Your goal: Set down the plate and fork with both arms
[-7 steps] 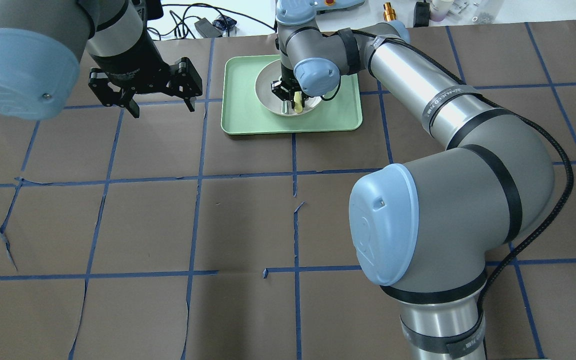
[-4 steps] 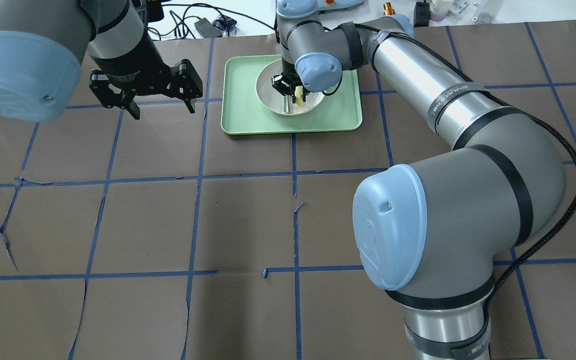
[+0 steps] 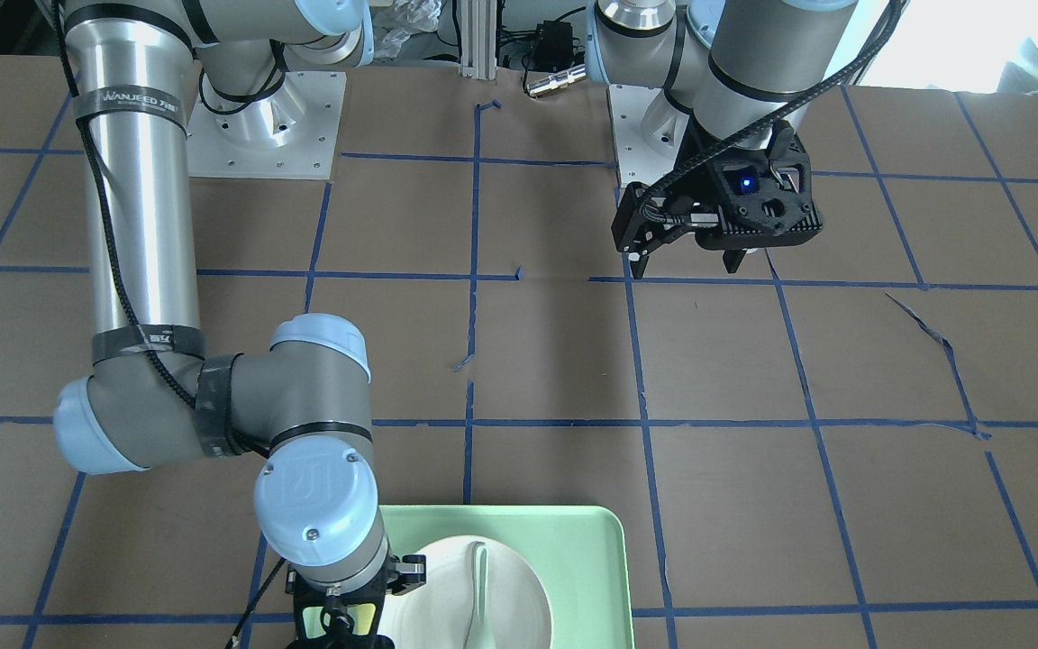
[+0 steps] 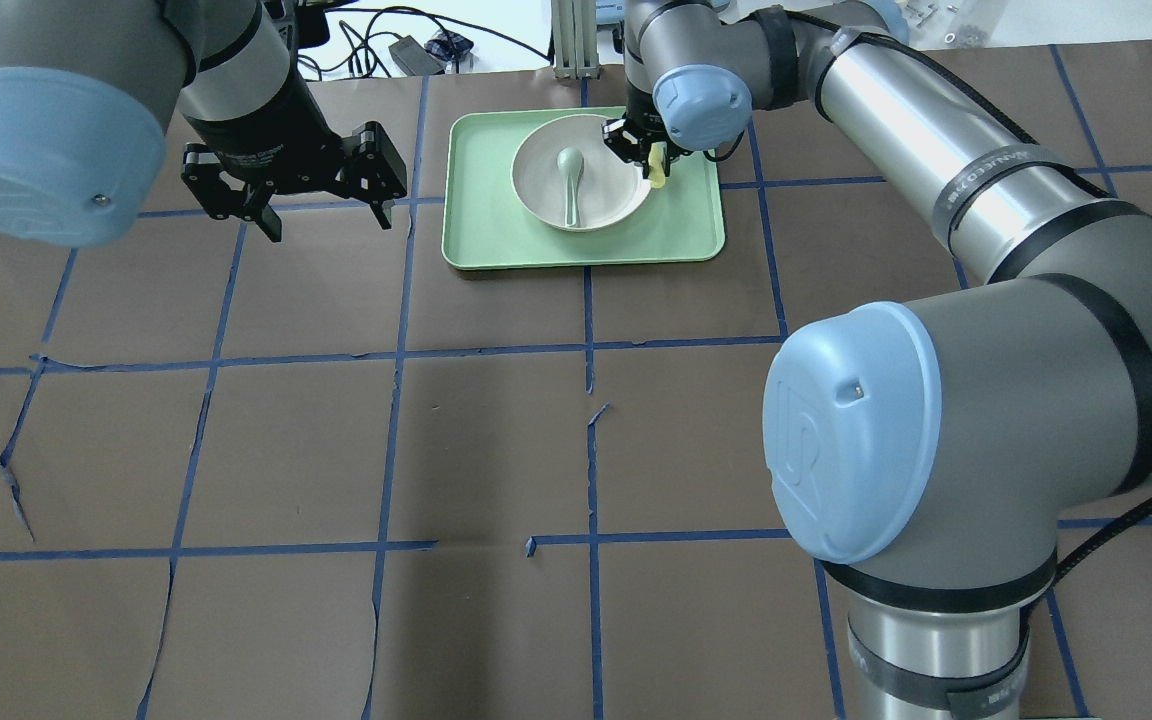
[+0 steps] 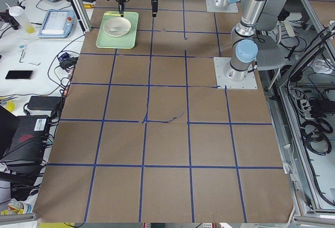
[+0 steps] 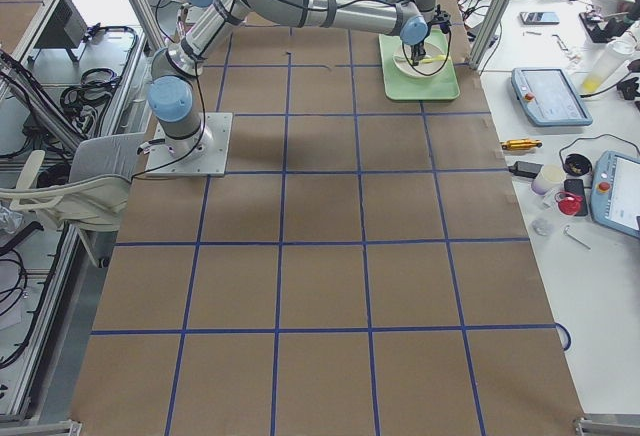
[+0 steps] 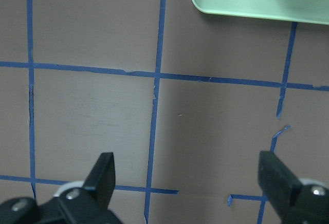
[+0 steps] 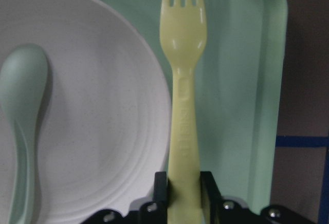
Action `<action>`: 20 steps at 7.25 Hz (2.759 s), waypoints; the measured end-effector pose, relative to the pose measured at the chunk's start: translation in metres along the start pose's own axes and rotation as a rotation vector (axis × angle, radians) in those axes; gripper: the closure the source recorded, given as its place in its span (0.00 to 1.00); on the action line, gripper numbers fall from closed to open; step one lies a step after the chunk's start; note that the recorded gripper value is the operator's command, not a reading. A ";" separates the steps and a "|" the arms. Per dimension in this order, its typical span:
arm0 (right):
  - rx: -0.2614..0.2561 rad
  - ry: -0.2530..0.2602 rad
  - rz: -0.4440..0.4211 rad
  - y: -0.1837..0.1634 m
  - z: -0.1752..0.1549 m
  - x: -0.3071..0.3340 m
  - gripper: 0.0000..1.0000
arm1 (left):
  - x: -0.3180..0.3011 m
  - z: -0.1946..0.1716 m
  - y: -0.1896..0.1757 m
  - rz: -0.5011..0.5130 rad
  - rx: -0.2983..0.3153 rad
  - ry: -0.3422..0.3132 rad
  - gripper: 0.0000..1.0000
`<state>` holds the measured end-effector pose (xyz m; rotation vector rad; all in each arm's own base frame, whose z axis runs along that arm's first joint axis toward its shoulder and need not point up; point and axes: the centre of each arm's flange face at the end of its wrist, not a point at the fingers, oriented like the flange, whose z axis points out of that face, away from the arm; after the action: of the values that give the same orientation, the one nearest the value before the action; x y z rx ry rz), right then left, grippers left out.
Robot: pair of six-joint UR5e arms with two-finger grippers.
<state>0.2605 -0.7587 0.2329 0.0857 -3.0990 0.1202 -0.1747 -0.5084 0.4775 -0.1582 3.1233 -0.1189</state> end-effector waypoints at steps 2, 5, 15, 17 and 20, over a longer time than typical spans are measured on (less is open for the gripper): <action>-0.052 0.007 -0.002 0.009 0.023 0.023 1.00 | 0.001 0.001 0.000 0.000 -0.001 0.000 0.00; -0.084 -0.004 0.006 0.017 0.039 0.026 0.00 | 0.001 0.002 -0.001 -0.002 -0.002 0.000 0.00; -0.045 0.044 -0.080 0.228 -0.241 0.066 0.00 | -0.001 0.000 0.003 0.002 -0.013 -0.010 0.00; -0.039 0.042 -0.081 0.250 -0.250 0.067 0.00 | -0.001 -0.001 0.004 0.003 -0.015 -0.010 0.00; -0.030 0.042 -0.078 0.252 -0.256 0.067 0.00 | -0.001 0.000 0.005 0.004 -0.020 -0.011 0.00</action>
<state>0.1892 -0.4913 0.4711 0.2007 -3.0498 0.0718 -0.1743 -0.5038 0.4769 -0.1521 3.1141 -0.0862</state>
